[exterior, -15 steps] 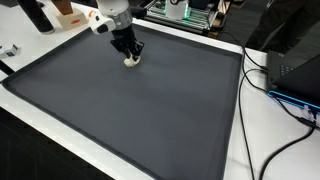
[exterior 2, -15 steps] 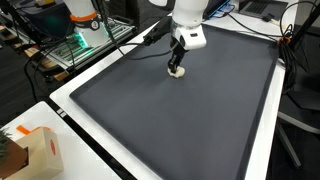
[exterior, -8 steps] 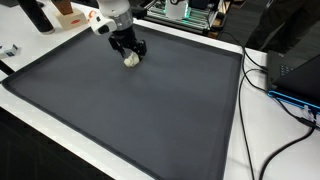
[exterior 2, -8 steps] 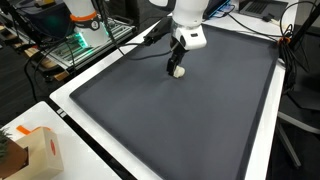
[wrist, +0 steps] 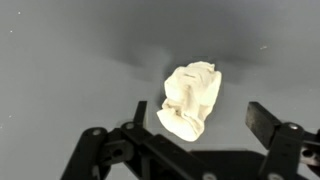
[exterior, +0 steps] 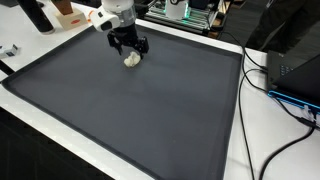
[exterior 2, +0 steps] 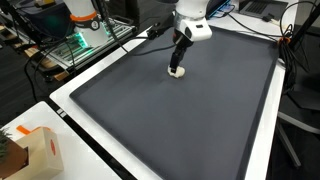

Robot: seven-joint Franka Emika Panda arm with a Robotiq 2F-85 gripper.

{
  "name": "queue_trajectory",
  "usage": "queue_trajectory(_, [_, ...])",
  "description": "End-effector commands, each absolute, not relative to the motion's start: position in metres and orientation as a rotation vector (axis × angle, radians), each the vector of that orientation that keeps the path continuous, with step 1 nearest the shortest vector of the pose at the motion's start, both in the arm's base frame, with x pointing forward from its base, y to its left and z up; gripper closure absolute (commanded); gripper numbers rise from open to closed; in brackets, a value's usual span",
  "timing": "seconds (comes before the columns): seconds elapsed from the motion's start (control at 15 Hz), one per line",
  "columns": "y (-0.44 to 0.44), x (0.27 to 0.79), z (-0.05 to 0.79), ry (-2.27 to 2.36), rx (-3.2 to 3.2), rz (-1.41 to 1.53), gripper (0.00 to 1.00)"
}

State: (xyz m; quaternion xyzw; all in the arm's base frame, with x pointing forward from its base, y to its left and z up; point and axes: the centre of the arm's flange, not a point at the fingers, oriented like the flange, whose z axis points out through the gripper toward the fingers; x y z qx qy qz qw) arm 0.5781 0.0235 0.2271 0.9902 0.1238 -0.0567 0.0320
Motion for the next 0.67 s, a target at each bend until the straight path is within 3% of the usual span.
queue_trajectory(0.0, [0.030,0.561,0.262,0.466,2.969,-0.160,0.00])
queue_trajectory(0.6, [0.001,0.533,0.332,0.661,3.101,0.018,0.00])
